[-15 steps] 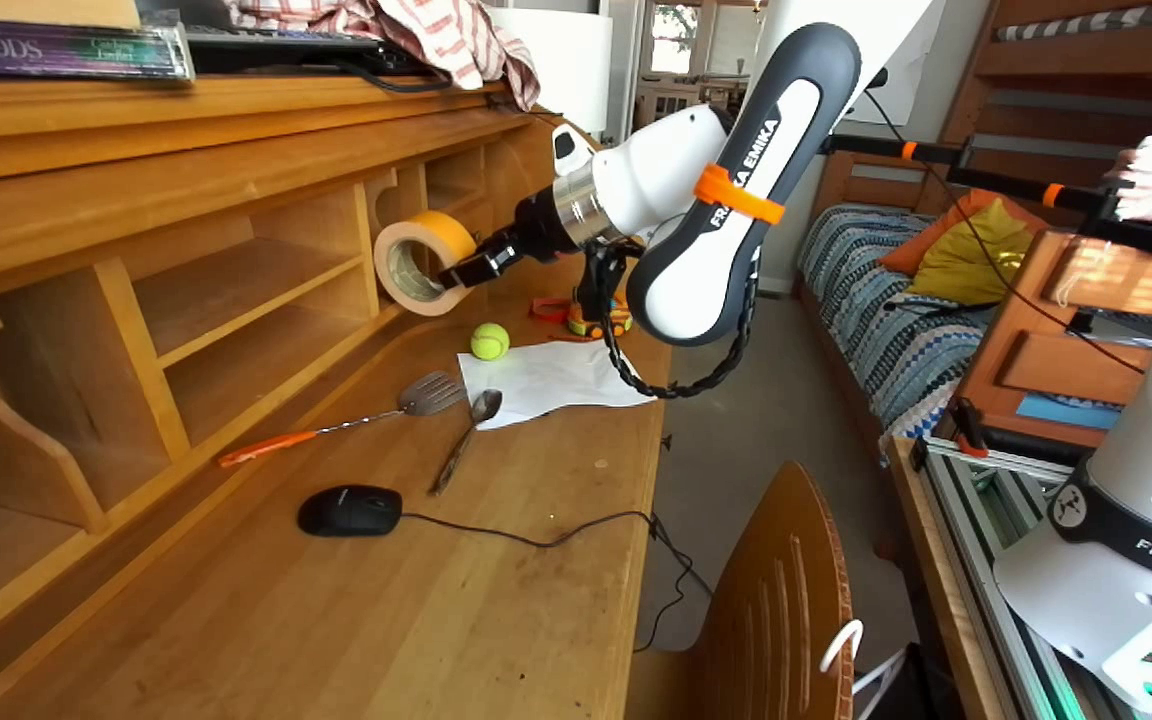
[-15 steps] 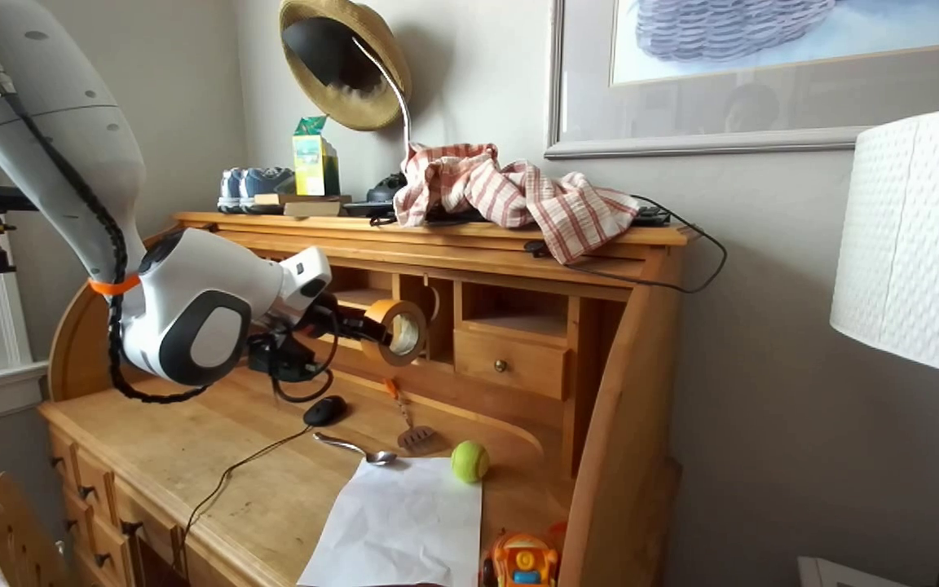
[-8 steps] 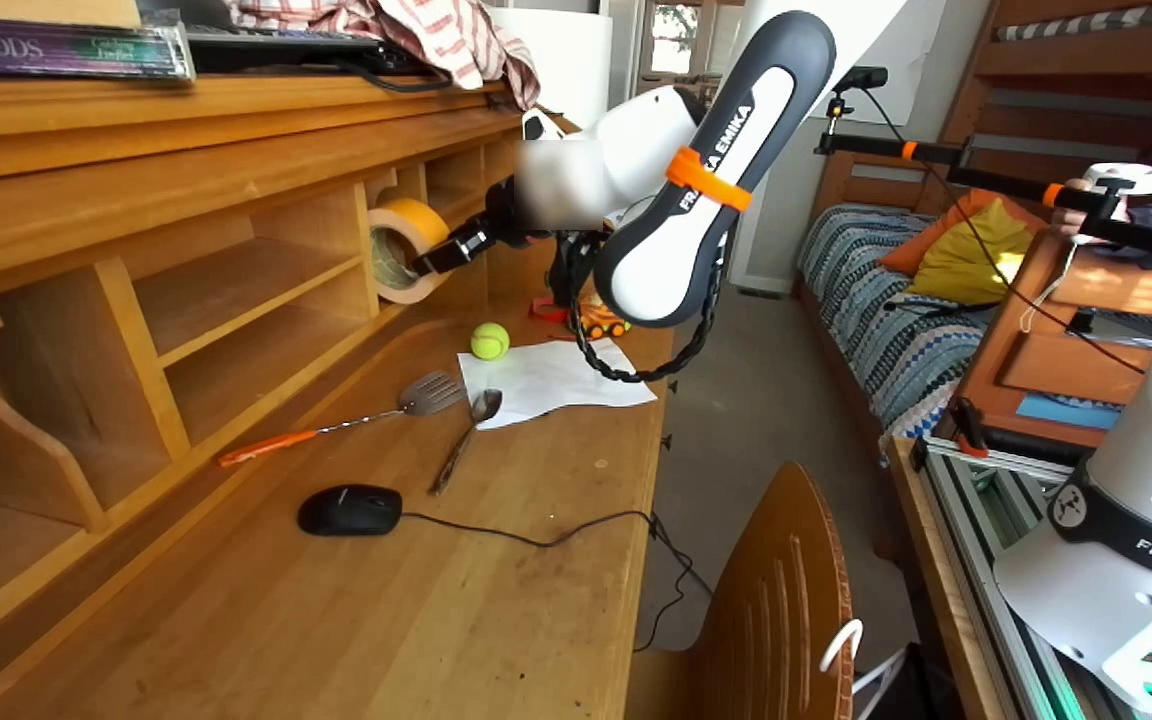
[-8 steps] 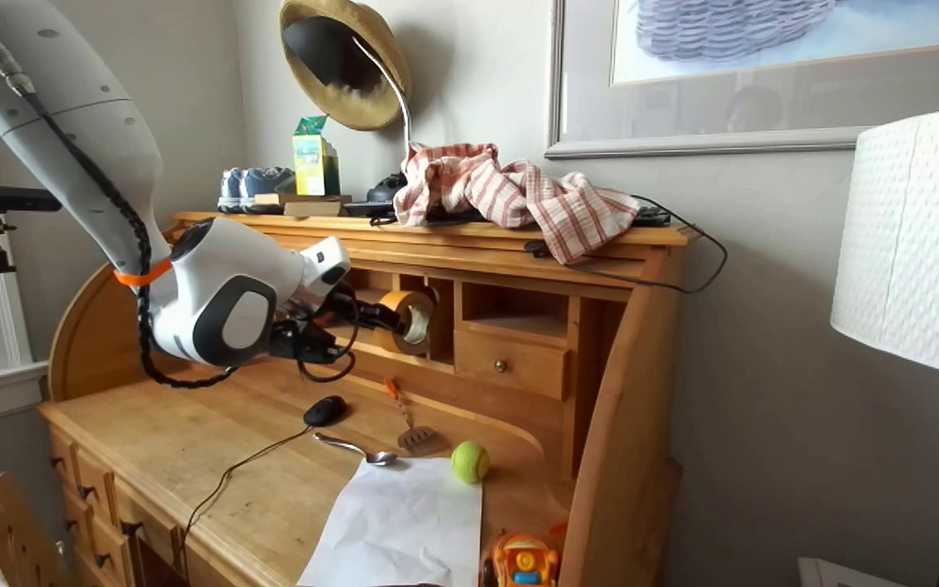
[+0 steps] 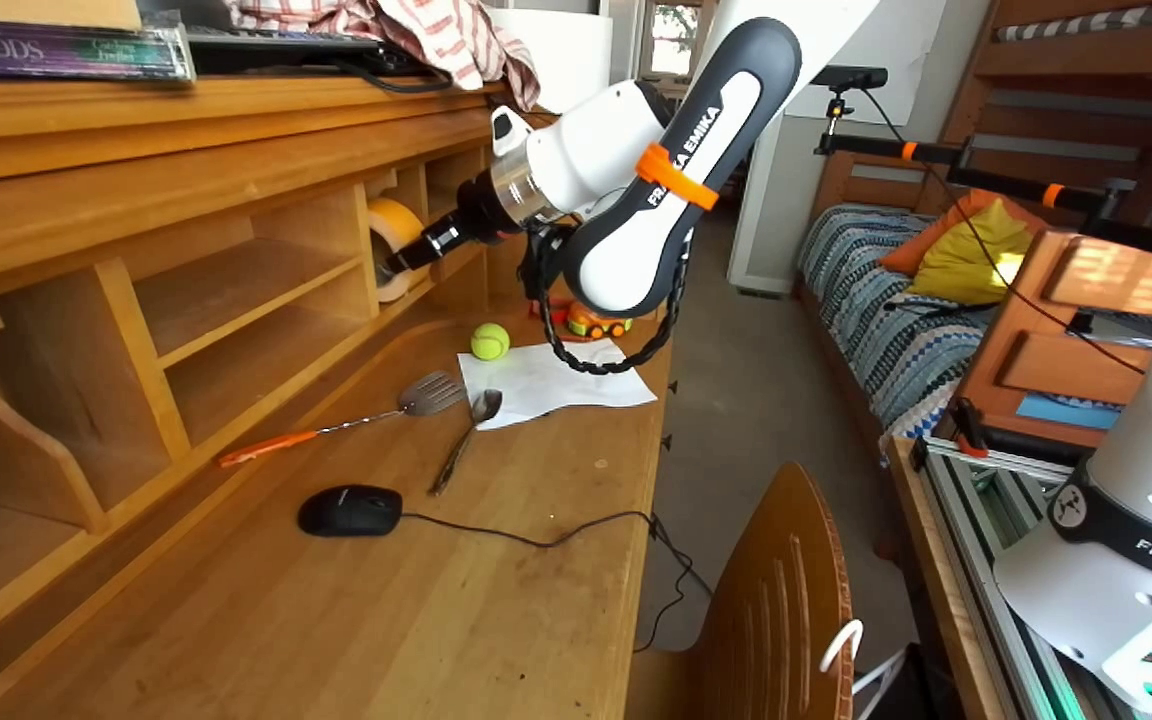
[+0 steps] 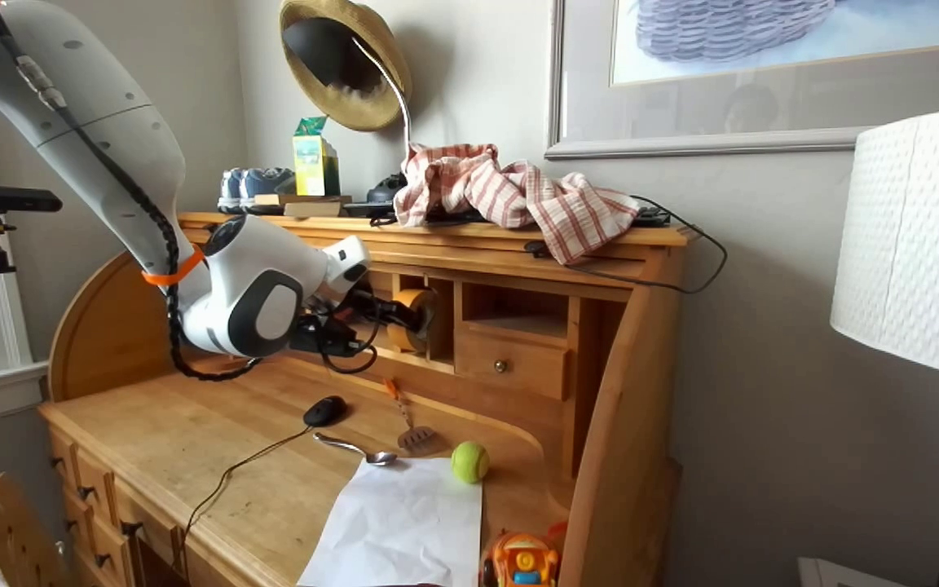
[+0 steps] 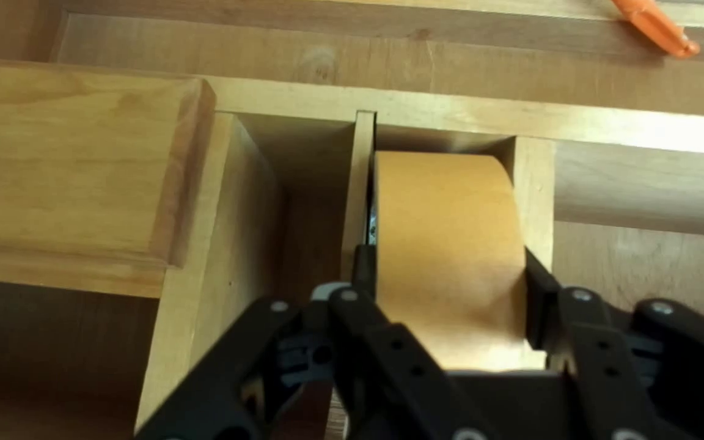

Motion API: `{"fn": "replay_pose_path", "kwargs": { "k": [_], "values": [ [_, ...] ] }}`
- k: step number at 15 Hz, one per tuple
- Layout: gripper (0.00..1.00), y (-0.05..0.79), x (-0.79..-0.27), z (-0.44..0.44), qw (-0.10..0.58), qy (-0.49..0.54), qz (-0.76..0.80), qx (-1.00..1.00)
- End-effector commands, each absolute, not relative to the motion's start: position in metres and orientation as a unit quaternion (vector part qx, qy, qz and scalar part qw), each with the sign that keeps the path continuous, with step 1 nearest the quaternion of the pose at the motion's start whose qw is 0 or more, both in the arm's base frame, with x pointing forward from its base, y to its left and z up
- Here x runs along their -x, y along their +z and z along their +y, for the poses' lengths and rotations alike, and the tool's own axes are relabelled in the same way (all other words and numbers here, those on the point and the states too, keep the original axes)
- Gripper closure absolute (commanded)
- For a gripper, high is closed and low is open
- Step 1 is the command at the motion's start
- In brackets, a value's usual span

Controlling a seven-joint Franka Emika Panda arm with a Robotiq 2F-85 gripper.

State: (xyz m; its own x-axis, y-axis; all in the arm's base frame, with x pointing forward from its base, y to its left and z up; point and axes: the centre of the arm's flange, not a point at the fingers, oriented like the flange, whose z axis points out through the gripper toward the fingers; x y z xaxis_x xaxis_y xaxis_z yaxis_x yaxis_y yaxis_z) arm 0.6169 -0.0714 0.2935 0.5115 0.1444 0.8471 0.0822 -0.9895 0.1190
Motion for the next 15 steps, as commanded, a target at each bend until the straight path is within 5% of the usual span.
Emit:
{"fn": "replay_pose_path", "kwargs": {
  "k": [1, 2, 15],
  "values": [
    [0.46, 0.293, -0.617, -0.071, 0.032, 0.49, 0.065, -0.869],
    [0.71, 0.292, -0.618, -0.07, 0.041, 0.495, 0.064, -0.866],
    [0.71, 0.299, -0.666, -0.064, 0.07, 0.522, 0.09, -0.845]
  ]
}}
